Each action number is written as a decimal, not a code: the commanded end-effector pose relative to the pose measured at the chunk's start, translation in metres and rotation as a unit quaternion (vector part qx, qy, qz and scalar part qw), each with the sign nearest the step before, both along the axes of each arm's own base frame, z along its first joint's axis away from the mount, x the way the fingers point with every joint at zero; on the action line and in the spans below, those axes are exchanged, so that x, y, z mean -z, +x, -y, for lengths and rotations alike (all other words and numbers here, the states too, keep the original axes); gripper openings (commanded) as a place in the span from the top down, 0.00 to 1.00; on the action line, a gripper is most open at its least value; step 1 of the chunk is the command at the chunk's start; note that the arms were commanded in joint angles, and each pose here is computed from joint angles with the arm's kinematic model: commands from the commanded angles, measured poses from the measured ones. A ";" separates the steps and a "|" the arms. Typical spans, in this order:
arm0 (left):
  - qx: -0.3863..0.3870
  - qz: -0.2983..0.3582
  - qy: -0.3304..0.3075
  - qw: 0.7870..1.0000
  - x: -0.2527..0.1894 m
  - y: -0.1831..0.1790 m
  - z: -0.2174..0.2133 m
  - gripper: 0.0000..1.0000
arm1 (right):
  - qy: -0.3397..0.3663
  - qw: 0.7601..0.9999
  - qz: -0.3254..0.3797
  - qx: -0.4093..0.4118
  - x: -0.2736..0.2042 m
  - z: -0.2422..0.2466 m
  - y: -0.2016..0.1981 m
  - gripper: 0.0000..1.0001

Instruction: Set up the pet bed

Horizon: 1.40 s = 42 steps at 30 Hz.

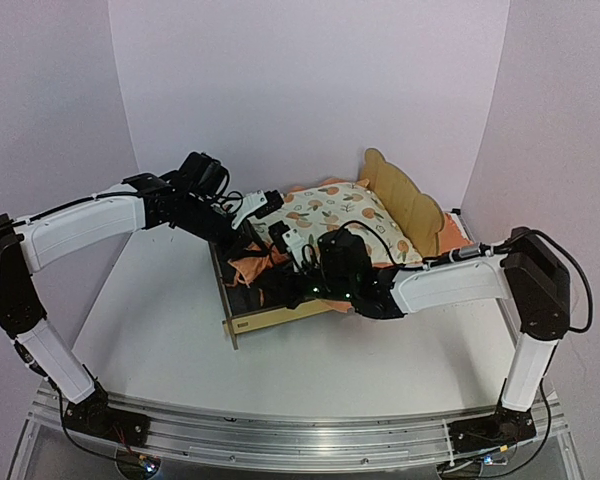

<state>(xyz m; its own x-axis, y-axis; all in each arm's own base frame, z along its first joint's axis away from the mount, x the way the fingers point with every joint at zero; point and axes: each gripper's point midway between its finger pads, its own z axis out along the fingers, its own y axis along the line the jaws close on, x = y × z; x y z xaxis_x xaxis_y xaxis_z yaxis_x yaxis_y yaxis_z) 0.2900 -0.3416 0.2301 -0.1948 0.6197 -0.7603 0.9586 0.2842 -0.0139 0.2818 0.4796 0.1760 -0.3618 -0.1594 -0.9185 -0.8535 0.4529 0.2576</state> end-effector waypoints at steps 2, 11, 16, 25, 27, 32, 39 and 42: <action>-0.002 0.030 -0.040 0.999 -0.034 0.010 0.010 1.00 | 0.015 0.999 0.031 0.006 -0.009 -0.012 0.012 0.73; -0.017 0.019 -0.058 0.998 -0.042 0.018 0.012 1.00 | 0.004 0.999 0.029 -0.042 0.000 -0.018 -0.002 0.66; -0.022 0.001 -0.067 0.998 -0.044 0.018 0.015 1.00 | 0.012 0.998 0.039 -0.044 -0.008 -0.025 0.002 0.68; -0.047 -0.097 -0.127 0.986 -0.066 0.007 0.026 1.00 | 0.025 0.998 0.048 -0.020 -0.035 -0.006 -0.001 0.99; -0.045 -0.123 -0.141 0.981 -0.069 0.003 0.029 1.00 | 0.024 0.998 0.056 -0.018 -0.048 0.004 -0.006 1.00; -0.055 -0.161 -0.140 0.976 -0.054 -0.002 0.029 1.00 | -0.025 0.999 0.043 -0.015 -0.056 0.032 -0.020 1.00; -0.050 -0.169 -0.144 0.974 -0.053 -0.006 0.028 1.00 | -0.038 0.998 0.008 -0.045 -0.074 0.053 -0.048 1.00; -0.049 -0.167 -0.143 0.974 -0.052 -0.006 0.028 1.00 | -0.031 0.996 -0.016 -0.077 -0.074 0.050 -0.062 1.00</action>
<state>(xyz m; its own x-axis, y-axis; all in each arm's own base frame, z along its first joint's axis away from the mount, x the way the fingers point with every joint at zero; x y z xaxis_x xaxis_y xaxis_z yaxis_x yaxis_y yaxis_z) 0.2864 -0.3639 0.2644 -0.5414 0.3926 -0.7435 0.8340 0.3630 -0.4156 0.2435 0.4309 0.2580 -0.2986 -0.2121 -0.9305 -0.8928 0.4066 0.1939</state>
